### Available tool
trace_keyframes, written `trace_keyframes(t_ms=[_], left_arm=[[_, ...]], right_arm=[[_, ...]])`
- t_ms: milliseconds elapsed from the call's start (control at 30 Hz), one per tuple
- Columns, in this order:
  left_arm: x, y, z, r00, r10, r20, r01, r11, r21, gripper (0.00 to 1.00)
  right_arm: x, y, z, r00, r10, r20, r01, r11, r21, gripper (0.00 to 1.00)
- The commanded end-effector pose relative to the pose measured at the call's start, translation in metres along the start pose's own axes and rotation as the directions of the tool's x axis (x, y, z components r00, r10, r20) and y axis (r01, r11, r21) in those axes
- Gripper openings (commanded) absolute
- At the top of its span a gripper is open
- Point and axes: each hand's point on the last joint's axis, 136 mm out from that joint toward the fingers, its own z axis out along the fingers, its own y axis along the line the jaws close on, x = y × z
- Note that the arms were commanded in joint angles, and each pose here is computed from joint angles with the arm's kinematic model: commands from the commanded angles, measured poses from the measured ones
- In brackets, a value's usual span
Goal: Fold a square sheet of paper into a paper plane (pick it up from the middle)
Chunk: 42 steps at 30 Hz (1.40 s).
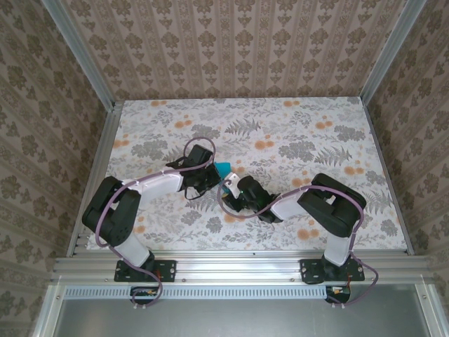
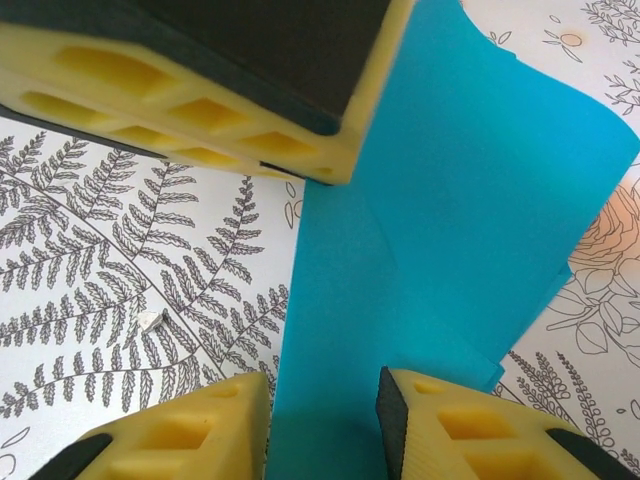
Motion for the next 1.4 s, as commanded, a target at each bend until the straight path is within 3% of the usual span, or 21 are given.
trace_keyframes(t_ms=[0,567,933,1033,1167,1367], left_arm=[[0.003,0.005,-0.002,1.0,-0.021,-0.016,0.021,1.0,-0.011,0.02],[0.005,0.008,0.001,0.999,-0.021,-0.027,0.02,1.0,-0.021,0.02],[0.004,0.003,-0.001,1.0,-0.016,-0.027,0.016,1.0,-0.004,0.04],[0.0,-0.003,-0.006,1.0,0.0,-0.018,0.0,1.0,0.011,0.12],[-0.011,-0.008,-0.015,1.0,0.019,0.014,-0.02,0.999,0.034,0.38],[-0.033,-0.01,-0.036,0.994,0.052,0.098,-0.06,0.995,0.085,0.65]], right_arm=[[-0.015,-0.001,-0.003,0.999,0.033,0.042,-0.032,0.999,-0.013,0.37],[-0.04,-0.011,-0.006,0.993,0.046,0.112,-0.051,0.998,0.037,0.45],[-0.025,-0.004,0.0,0.993,0.097,0.071,-0.095,0.995,-0.024,0.22],[-0.019,-0.002,0.0,0.988,0.146,0.056,-0.142,0.988,-0.066,0.18],[-0.016,-0.004,-0.002,0.965,0.258,0.041,-0.25,0.957,-0.148,0.14],[-0.02,-0.009,-0.006,0.879,0.476,0.032,-0.442,0.837,-0.322,0.13]])
